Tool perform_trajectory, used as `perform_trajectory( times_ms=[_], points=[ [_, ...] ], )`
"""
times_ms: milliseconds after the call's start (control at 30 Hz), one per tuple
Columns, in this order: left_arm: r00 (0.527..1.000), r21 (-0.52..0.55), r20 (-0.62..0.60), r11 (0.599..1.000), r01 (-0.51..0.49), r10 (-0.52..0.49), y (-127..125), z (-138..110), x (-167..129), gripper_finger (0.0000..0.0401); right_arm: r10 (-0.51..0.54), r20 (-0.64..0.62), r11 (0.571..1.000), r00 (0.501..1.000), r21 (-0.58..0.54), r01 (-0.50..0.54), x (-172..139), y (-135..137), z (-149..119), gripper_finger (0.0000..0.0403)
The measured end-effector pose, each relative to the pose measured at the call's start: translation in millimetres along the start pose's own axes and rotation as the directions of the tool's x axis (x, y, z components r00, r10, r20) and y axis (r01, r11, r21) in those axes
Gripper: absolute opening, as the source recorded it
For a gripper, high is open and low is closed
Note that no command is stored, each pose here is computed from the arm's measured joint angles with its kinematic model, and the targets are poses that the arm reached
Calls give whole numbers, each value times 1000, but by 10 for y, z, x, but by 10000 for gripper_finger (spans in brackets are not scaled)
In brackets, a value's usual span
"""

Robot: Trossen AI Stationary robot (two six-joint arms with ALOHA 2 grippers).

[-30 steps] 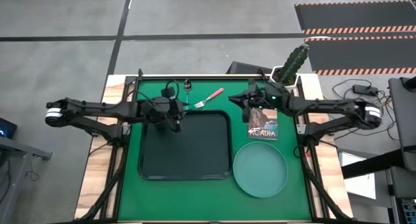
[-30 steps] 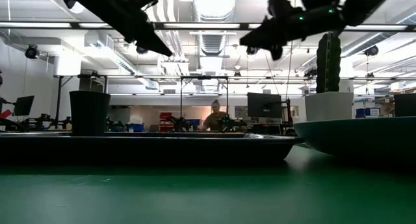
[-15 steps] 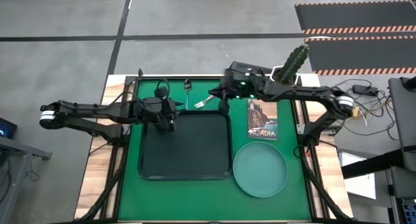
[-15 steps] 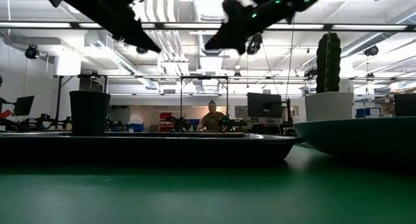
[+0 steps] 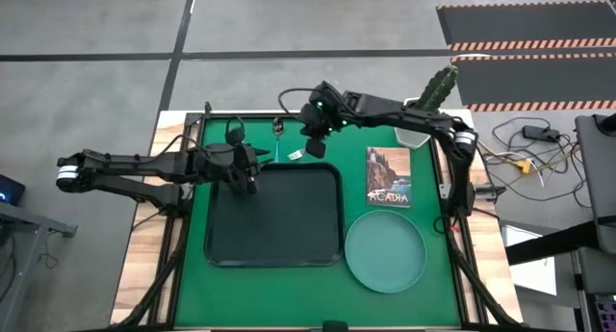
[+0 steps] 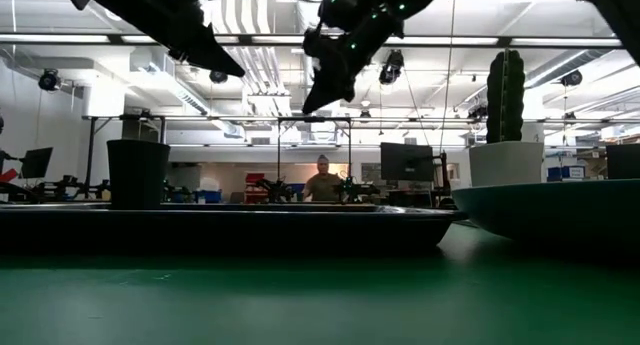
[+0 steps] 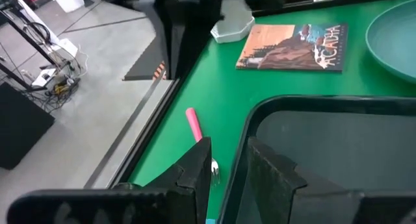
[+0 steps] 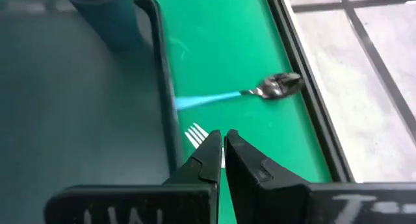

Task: Pick and place plate/cup/fork/spoon on tray
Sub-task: Put the pink fork on the black serving tray

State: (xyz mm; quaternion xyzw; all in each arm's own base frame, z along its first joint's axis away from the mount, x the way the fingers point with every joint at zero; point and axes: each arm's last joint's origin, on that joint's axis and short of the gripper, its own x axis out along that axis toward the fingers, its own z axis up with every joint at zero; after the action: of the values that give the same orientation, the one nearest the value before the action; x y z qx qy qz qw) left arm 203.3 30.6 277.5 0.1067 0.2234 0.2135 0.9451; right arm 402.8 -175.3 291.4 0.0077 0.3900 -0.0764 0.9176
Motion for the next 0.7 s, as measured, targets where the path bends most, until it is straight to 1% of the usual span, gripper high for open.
perform_trajectory(
  times_ms=[133, 333, 533, 700],
  points=[
    [1000, -2, 2, 1000, -15, 15, 7, 3, -6, 80, -3, -60, 999, 998, -35, 1, 193, -145, -11, 9],
    [991, -12, -1, 991, -135, 135, 62, 6, -55, 80, 15, -144, 993, 990, -110, -31, 531, -330, -53, 9],
    [988, -23, 17, 988, -151, 151, 92, -61, -147, 80, 43, -196, 982, 980, -172, -78, 938, -473, -168, 9],
    [985, -40, 44, 986, -163, 165, 129, -131, -262, 80, 74, -305, 973, 950, -185, -135, 1089, -514, -264, 9]
  ],
)
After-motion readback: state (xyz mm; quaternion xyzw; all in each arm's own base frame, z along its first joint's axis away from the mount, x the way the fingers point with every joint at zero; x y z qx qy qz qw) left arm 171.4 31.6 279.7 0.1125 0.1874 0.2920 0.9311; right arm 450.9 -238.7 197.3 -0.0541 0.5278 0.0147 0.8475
